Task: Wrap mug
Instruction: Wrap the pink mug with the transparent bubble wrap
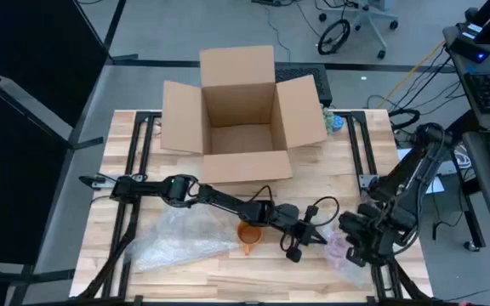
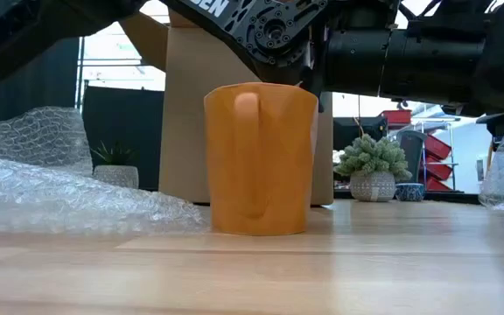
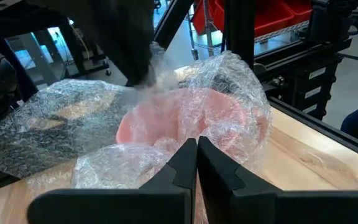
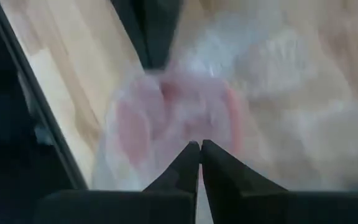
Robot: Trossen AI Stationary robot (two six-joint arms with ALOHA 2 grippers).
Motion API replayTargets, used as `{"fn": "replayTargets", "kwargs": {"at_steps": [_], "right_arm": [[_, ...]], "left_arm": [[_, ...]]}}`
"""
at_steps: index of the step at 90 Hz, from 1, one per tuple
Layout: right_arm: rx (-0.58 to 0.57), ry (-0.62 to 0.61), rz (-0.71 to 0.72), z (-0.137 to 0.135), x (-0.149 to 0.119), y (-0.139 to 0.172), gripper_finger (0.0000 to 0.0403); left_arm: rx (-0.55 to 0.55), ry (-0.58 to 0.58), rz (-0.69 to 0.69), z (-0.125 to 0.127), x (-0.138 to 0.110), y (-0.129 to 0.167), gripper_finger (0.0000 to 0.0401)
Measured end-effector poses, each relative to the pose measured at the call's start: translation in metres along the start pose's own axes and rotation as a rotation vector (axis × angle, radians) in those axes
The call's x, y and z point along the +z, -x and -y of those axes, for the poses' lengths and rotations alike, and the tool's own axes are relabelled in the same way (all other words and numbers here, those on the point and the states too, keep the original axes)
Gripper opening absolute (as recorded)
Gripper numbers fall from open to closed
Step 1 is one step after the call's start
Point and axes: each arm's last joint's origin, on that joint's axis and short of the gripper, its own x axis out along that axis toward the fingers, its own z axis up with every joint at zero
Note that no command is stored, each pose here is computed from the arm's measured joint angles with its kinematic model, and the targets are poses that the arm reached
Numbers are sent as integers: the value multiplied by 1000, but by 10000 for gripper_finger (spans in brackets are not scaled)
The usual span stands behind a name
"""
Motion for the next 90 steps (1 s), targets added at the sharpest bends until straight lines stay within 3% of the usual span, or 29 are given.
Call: {"fn": "replayTargets", "kwargs": {"at_steps": [21,59,74,90], "right_arm": [[-157,62,-61,-10,-1,-32,4],[-217,202,-216,-23,30,-93,1],[-209,214,-216,-22,33,-93,0],[-158,137,-181,-18,30,-68,0]], "left_arm": [[0,0,0,0,0,0,0],[-8,10,-6,0,-1,0,0],[-12,12,-13,-1,-3,0,0],[0,0,-4,-2,-1,0,0]]}}
